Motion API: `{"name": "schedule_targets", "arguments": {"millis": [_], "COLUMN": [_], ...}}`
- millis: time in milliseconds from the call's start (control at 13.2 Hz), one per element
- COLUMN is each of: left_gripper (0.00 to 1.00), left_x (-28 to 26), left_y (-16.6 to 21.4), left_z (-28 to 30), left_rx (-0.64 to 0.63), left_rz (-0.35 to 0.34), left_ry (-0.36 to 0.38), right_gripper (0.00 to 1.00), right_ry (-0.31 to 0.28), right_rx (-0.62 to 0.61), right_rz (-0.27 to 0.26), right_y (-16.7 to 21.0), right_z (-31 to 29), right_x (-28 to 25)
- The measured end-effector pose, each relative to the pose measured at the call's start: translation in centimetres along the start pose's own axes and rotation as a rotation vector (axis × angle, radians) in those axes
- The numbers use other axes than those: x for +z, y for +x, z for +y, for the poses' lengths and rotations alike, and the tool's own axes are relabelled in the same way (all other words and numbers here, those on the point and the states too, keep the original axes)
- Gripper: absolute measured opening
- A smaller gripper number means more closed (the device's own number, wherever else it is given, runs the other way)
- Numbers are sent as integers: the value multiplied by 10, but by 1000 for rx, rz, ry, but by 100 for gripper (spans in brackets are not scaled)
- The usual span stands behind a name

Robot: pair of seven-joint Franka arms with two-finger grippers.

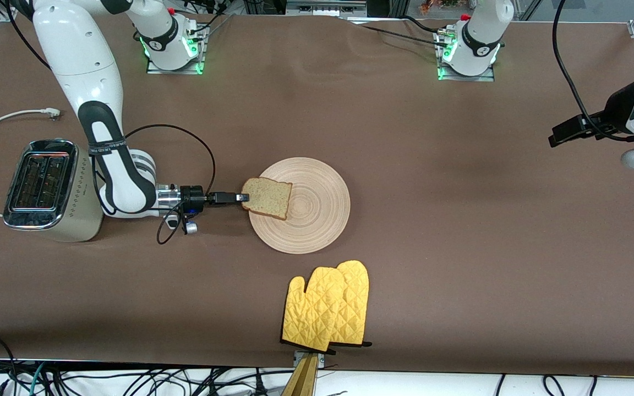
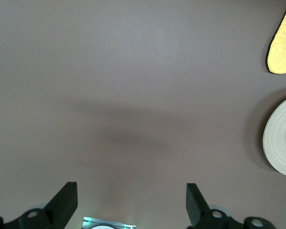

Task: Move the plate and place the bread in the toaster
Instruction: 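Close the right gripper on the bread slice's edge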

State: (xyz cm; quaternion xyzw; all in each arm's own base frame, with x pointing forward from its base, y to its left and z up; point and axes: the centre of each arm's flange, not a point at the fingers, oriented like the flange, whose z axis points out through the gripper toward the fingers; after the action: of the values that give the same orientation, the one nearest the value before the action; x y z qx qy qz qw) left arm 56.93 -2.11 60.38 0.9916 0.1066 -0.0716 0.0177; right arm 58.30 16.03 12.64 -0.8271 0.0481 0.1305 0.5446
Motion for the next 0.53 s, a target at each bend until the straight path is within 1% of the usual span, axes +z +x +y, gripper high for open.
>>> {"name": "schedule_targets", "arguments": {"millis": [76, 152, 228, 532], "left_gripper": [100, 100, 100, 100], "left_x": [0, 0, 0, -1], "left_y": [0, 1, 1, 1], "left_z": [-1, -2, -3, -4], "left_rx": [-1, -4, -6, -7], "left_rz": [0, 0, 0, 4], "left_ry": [0, 0, -1, -2], "right_gripper": [22, 14, 10, 9], "right_ry": [0, 0, 0, 0], "right_rx": [-15, -33, -47, -71], "right_rz": [0, 0, 0, 2], "right_y": [0, 0, 0, 1], "right_z": [0, 0, 0, 0], "right_x": [0, 0, 0, -1]}}
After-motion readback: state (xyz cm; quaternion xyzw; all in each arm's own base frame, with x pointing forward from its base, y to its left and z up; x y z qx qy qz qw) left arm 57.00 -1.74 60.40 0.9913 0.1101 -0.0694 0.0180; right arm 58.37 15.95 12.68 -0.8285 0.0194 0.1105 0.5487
